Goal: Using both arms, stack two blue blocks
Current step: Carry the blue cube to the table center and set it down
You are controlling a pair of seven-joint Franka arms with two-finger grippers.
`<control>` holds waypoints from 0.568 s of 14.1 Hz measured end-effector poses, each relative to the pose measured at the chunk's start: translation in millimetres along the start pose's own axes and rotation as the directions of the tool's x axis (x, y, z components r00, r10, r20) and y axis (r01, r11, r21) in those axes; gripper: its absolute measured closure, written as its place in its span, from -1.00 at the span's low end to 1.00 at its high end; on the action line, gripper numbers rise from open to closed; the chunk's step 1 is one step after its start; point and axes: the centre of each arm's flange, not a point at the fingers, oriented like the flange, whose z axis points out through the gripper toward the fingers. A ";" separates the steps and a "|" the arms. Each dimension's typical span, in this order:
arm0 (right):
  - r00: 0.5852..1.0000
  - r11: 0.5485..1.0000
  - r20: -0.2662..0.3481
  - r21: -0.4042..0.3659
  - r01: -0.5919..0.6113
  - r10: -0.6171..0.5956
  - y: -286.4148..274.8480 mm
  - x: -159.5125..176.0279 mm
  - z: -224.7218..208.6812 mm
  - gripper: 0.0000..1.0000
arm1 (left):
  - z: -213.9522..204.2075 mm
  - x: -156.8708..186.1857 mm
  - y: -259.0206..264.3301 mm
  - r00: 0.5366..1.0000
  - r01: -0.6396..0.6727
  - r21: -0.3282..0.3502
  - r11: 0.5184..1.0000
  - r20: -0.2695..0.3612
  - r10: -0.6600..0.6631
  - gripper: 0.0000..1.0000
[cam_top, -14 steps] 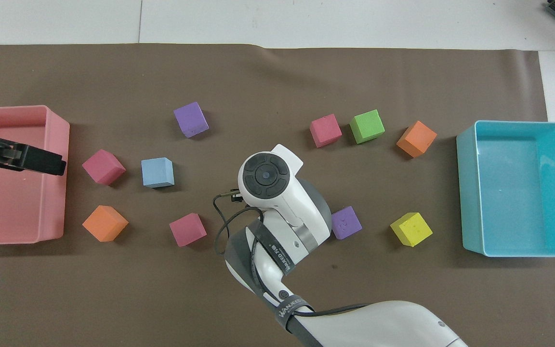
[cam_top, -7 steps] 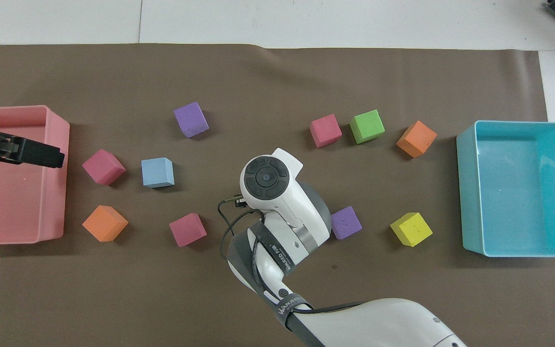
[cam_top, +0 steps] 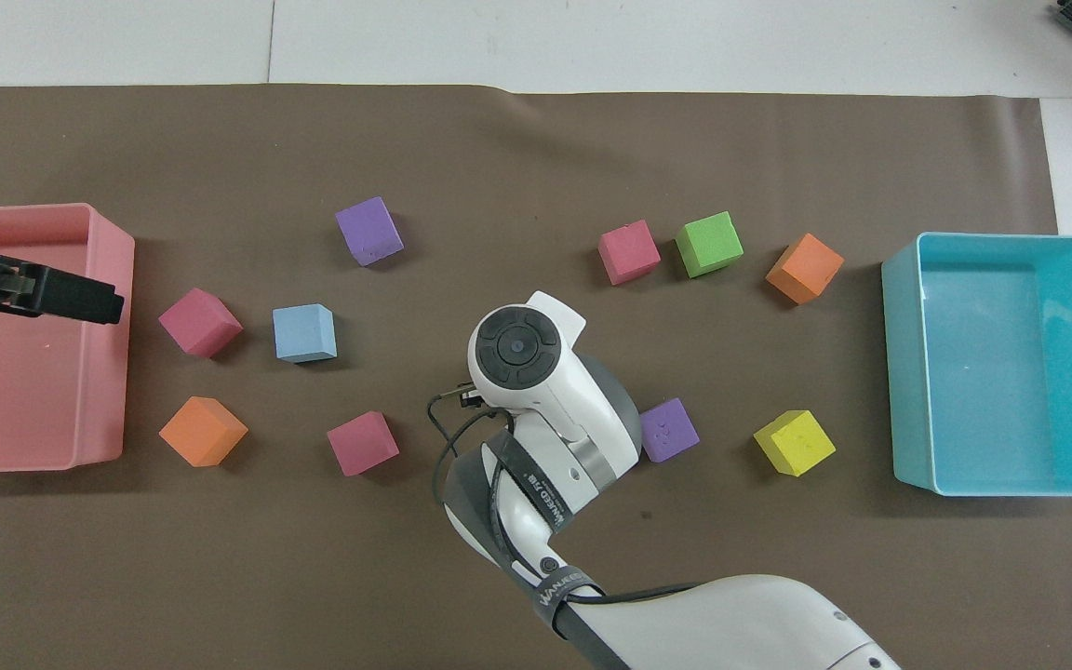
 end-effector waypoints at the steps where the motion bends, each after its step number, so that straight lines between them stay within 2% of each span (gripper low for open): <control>1: 1.000 1.000 -0.002 0.000 -0.001 0.001 0.7 0.6 -0.4 -0.46 | 0.0 0.0 0.2 1.000 0.000 0.000 1.000 0.000 0.000 -1.00; 4: 1.000 1.000 -0.025 0.013 -0.008 0.008 1.5 2.0 -16.6 -1.00 | 0.1 0.0 0.7 1.000 -0.001 0.000 1.000 0.001 0.001 -1.00; 8: 0.993 0.995 -0.088 0.056 -0.080 0.085 7.9 0.9 -71.0 -1.00 | 0.1 0.1 1.5 1.000 -0.003 0.000 1.000 0.001 0.003 -1.00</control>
